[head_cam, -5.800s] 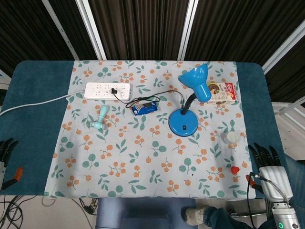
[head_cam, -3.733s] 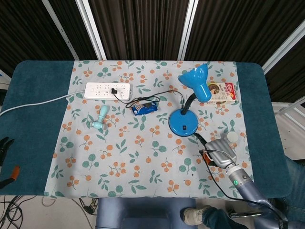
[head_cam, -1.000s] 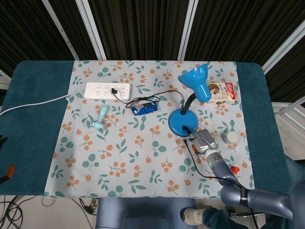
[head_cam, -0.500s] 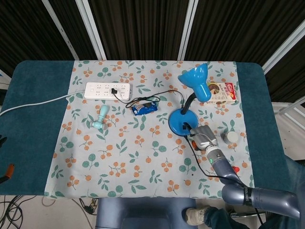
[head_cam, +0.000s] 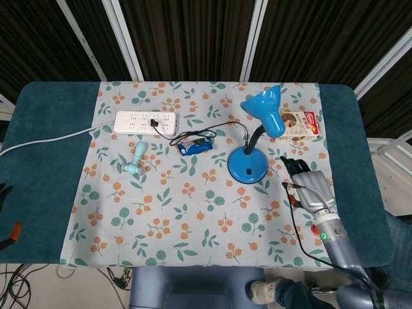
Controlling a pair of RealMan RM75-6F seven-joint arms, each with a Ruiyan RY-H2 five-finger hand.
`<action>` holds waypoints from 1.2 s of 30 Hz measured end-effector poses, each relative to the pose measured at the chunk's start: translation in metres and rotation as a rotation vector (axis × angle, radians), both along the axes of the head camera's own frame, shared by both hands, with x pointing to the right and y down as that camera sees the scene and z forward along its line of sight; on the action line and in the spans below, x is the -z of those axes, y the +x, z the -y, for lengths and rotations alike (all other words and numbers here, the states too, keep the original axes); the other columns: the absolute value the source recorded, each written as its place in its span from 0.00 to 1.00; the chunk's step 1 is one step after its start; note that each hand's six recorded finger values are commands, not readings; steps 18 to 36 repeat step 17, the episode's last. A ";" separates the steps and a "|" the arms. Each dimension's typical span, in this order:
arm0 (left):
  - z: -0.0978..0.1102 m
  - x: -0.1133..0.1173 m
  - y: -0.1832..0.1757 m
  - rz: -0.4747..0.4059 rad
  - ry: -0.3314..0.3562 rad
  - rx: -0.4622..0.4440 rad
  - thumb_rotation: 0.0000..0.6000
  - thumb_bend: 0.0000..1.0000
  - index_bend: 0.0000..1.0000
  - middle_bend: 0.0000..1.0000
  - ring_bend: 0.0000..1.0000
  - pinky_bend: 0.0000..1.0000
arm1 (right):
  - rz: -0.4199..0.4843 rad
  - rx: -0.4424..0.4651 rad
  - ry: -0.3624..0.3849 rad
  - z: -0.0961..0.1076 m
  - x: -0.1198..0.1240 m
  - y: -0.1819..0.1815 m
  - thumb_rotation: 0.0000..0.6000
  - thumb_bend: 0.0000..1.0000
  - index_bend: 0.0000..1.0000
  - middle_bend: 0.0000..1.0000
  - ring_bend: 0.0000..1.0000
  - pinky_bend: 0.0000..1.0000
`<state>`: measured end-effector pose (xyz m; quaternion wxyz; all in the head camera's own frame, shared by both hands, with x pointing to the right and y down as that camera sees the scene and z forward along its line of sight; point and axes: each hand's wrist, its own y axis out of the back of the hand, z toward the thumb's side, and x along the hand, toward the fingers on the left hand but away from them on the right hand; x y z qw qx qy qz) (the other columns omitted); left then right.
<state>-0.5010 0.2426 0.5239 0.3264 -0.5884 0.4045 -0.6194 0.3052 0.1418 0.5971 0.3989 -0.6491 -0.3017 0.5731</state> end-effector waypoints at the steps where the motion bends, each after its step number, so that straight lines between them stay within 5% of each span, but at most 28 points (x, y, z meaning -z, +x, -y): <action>1: 0.000 0.000 0.001 0.001 -0.001 -0.002 1.00 0.40 0.08 0.02 0.03 0.05 | 0.004 -0.003 0.014 -0.005 0.004 0.005 1.00 0.31 0.03 0.15 0.13 0.05; 9: -0.002 -0.002 0.003 0.004 -0.009 -0.009 1.00 0.40 0.08 0.02 0.03 0.05 | 0.025 -0.090 0.144 -0.087 0.044 0.075 1.00 0.31 0.05 0.15 0.13 0.00; 12: -0.002 -0.003 0.004 0.006 -0.013 -0.012 1.00 0.40 0.08 0.02 0.03 0.05 | 0.019 -0.103 0.159 -0.103 0.048 0.090 1.00 0.31 0.05 0.14 0.13 0.00; 36: -0.003 -0.006 0.006 0.009 -0.019 -0.019 1.00 0.40 0.08 0.02 0.03 0.05 | 0.028 -0.110 0.162 -0.105 0.047 0.097 1.00 0.31 0.05 0.14 0.13 0.00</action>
